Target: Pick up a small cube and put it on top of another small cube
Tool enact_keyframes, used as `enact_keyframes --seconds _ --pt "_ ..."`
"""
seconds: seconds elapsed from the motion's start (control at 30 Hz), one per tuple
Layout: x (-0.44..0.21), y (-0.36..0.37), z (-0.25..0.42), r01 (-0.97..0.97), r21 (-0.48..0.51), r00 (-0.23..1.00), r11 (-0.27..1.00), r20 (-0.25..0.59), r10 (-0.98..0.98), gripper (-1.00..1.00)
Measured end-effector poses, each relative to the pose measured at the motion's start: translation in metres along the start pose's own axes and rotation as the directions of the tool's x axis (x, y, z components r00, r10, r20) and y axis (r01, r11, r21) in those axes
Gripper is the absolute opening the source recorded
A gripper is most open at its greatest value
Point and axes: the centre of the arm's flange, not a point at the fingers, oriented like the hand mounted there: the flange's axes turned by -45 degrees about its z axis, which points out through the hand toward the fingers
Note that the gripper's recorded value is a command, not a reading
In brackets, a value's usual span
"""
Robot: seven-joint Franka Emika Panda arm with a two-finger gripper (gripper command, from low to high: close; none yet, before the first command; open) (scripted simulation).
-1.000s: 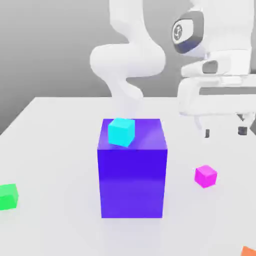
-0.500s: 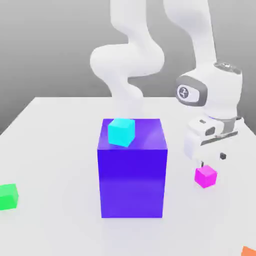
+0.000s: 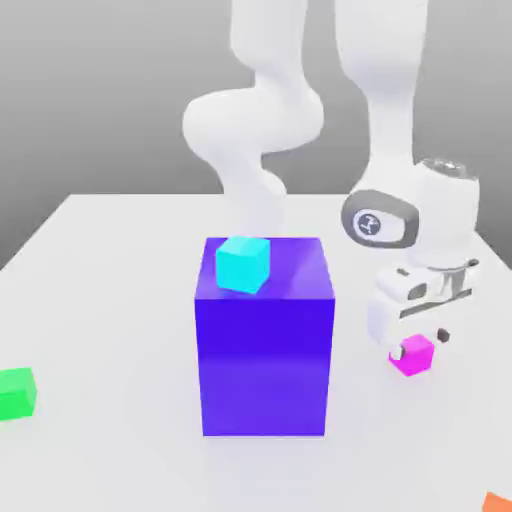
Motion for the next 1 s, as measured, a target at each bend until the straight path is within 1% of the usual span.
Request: enact_keyframes --seconds 0.03,0.07,0.3,0.67,1.0 --pt "-0.002 0.002 0.004 0.002 -0.003 1.0 1.0 0.003 -0.002 0.0" --pt "-0.003 0.003 0.006 0.002 -0.004 1.0 1.0 0.004 -0.002 -1.0" --pt "-0.003 0.002 0.006 0.002 -0.003 1.0 1.0 0.003 -0.002 -1.0" --pt "0.009 -0.007 -0.035 -0.004 0.011 1.0 1.0 -0.015 0.004 -1.0" --pt "0.001 -0.002 -0.058 0.005 0.0 1.0 1.0 -0.003 -0.005 -1.0"
